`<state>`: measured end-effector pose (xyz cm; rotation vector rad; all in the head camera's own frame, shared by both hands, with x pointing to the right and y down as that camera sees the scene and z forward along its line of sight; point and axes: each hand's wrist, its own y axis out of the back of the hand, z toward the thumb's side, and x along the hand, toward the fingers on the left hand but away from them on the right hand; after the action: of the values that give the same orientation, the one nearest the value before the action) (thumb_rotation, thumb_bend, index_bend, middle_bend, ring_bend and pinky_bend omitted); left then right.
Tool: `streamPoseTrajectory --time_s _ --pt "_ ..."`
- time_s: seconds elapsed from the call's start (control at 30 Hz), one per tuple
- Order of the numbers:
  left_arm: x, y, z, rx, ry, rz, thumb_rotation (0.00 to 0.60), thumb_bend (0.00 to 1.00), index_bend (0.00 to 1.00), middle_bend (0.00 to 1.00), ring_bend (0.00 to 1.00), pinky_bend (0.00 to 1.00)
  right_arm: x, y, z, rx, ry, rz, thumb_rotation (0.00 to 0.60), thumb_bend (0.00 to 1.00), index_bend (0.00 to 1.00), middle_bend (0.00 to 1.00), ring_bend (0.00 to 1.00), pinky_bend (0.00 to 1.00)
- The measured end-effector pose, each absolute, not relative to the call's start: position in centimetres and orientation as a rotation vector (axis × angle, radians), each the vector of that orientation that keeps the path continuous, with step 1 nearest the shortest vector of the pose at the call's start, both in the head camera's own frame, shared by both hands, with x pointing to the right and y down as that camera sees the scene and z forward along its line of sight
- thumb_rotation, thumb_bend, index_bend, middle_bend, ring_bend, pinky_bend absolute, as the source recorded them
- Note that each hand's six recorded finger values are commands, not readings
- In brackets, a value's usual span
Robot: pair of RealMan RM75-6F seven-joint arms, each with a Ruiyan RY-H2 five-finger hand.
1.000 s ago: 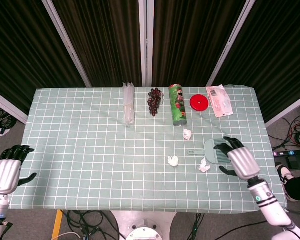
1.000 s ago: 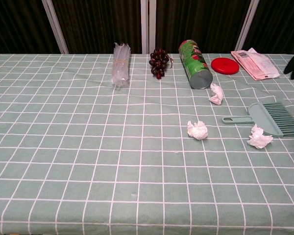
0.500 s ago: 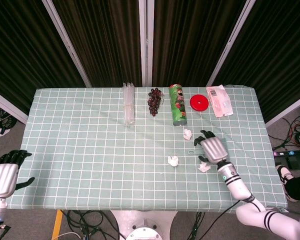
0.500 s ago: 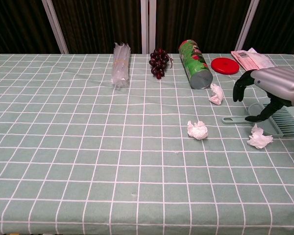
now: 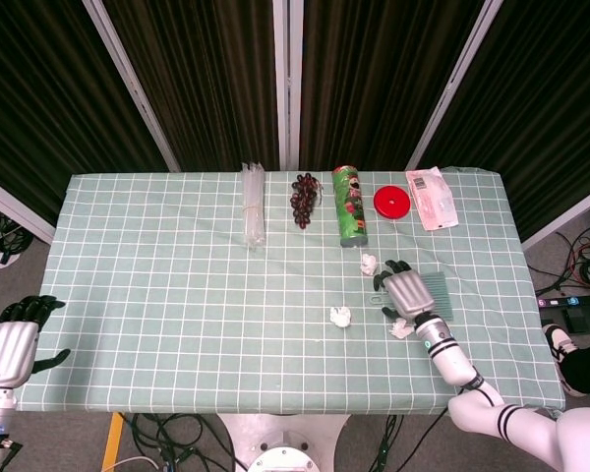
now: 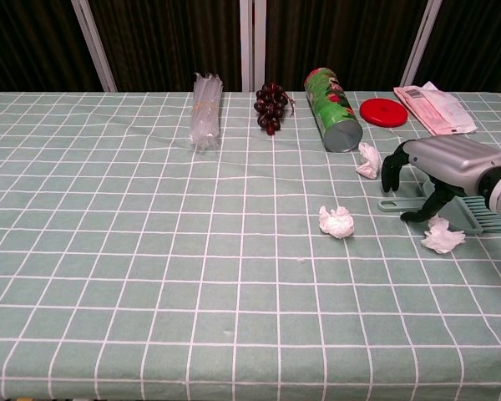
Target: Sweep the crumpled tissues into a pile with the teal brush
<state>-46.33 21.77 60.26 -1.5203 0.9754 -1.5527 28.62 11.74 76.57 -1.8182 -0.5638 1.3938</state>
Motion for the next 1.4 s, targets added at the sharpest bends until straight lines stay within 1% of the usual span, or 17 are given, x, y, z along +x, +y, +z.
streamPoseTrajectory --time_s 0.27,0.4,0.53,0.63,0.83,0.93,1.13,1.4 --pt "-46.36 21.86 60.46 -1.525 0.976 -1.556 0.600 0.00 0.28 0.23 0.19 0.25 29.10 11.91 76.65 -1.813 -0.557 1.408 0.600 0.17 0.49 0.45 0.16 0.20" --pt "-46.38 21.82 60.58 -1.528 0.976 -1.557 0.600 0.00 0.28 0.23 0.19 0.25 29.07 11.81 76.68 -1.806 -0.549 1.410 0.600 0.21 0.49 0.46 0.17 0.20" --pt "-46.45 21.85 60.59 -1.531 0.982 -1.559 0.600 0.00 0.28 0.23 0.19 0.25 29.02 11.76 76.66 -1.794 -0.531 1.410 0.600 0.23 0.49 0.47 0.18 0.20" --pt "-46.49 21.90 60.58 -1.533 0.983 -1.560 0.600 0.00 0.28 0.23 0.19 0.25 29.02 11.85 76.60 -1.782 -0.509 1.408 0.600 0.25 0.46 0.46 0.18 0.19" --pt "-46.54 21.98 60.69 -1.544 0.988 -1.567 0.600 0.00 0.28 0.23 0.19 0.25 28.85 12.22 76.14 -1.744 -0.461 1.396 0.600 0.25 0.38 0.42 0.17 0.16" --pt "-46.52 21.98 60.76 -1.550 0.988 -1.567 0.600 0.00 0.28 0.23 0.19 0.25 28.77 12.30 76.02 -1.724 -0.438 1.399 0.600 0.25 0.36 0.41 0.17 0.16" --pt "-46.74 22.13 60.90 -1.556 0.998 -1.572 0.600 0.00 0.28 0.23 0.19 0.25 28.41 12.42 76.34 -1.721 -0.416 1.419 0.600 0.25 0.36 0.42 0.17 0.15" --pt "-46.90 22.34 61.27 -1.563 1.002 -1.581 0.600 0.00 0.28 0.23 0.19 0.25 28.11 12.44 76.50 -1.708 -0.399 1.416 0.600 0.25 0.41 0.44 0.17 0.15"
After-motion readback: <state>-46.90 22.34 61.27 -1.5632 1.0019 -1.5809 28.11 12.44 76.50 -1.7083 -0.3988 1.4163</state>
